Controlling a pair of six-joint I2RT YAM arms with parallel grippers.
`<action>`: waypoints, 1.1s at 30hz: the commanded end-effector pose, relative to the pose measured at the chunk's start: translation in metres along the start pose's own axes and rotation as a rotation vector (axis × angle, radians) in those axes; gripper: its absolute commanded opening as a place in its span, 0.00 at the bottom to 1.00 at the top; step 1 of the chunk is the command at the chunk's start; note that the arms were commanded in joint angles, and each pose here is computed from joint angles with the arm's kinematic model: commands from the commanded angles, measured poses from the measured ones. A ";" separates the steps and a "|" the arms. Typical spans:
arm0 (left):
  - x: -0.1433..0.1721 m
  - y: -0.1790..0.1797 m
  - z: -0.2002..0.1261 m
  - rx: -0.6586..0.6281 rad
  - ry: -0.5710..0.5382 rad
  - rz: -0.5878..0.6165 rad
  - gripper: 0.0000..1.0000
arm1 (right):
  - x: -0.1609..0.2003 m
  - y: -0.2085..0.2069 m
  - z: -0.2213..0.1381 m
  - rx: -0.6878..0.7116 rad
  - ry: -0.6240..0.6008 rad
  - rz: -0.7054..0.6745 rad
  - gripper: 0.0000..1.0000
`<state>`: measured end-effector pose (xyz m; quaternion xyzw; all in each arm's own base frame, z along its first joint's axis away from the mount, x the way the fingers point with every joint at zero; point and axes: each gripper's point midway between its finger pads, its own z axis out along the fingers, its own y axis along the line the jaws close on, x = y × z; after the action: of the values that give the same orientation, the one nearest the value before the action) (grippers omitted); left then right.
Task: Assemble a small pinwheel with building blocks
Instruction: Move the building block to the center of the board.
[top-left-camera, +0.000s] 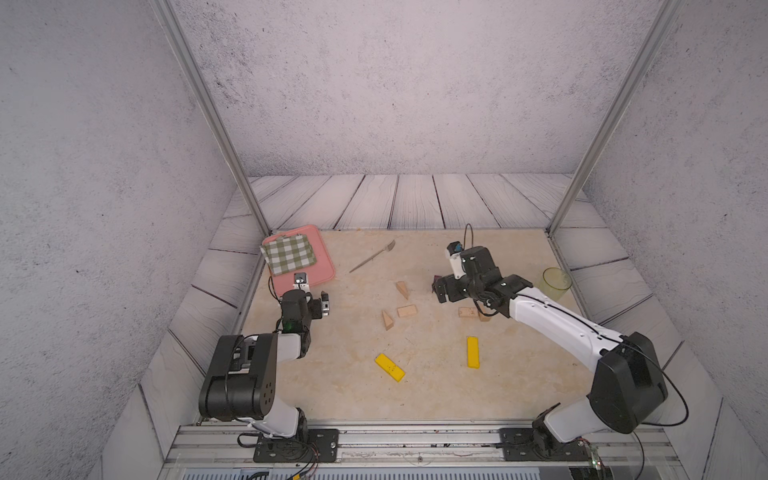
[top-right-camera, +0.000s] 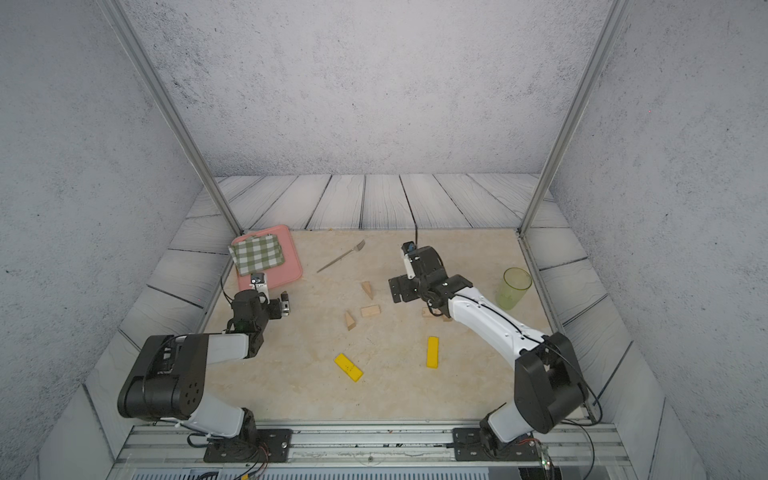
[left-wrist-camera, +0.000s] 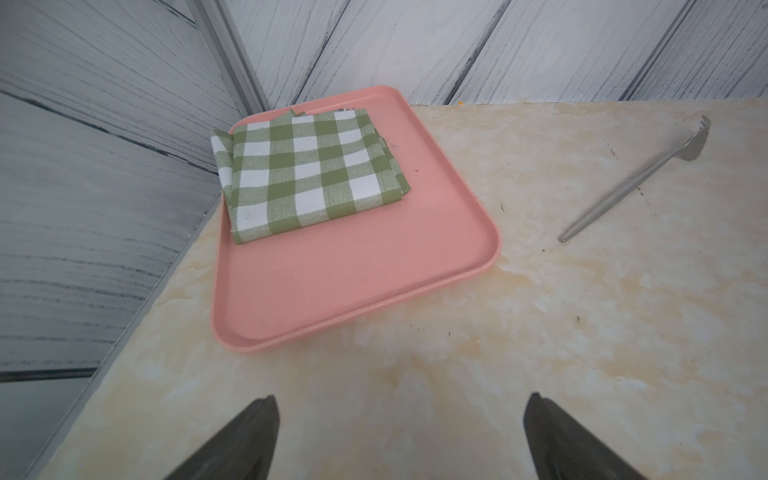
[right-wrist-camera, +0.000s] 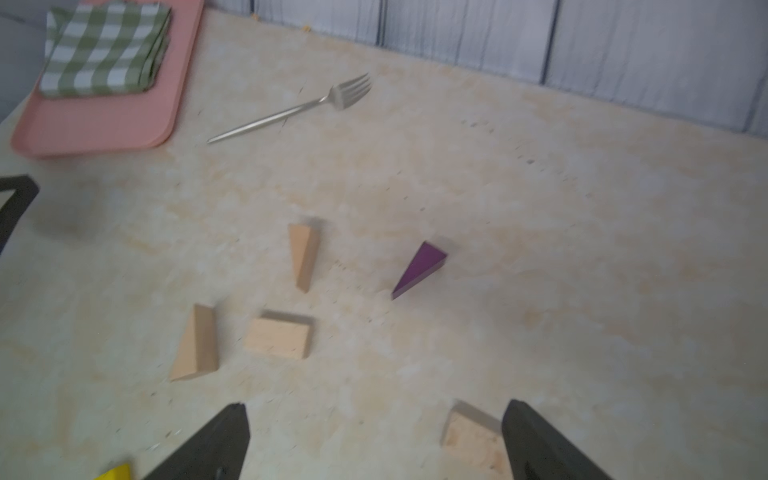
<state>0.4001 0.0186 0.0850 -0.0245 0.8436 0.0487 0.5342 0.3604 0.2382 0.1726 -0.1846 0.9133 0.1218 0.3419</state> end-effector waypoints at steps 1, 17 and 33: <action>-0.026 0.011 -0.009 -0.046 -0.042 -0.029 0.98 | 0.052 0.014 0.017 0.057 0.264 0.062 0.99; -0.009 -0.029 -0.086 0.179 0.277 -0.307 0.99 | 0.082 0.062 0.089 0.165 0.513 -0.009 0.98; 0.001 -0.050 -0.095 0.266 0.304 -0.311 1.00 | 0.087 0.068 0.138 0.208 0.574 -0.008 0.88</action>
<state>0.3226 -0.0352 0.1234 -0.0955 0.8988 -0.1391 0.4045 0.3522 0.3339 0.0347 -0.1857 0.9771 -0.0031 0.1038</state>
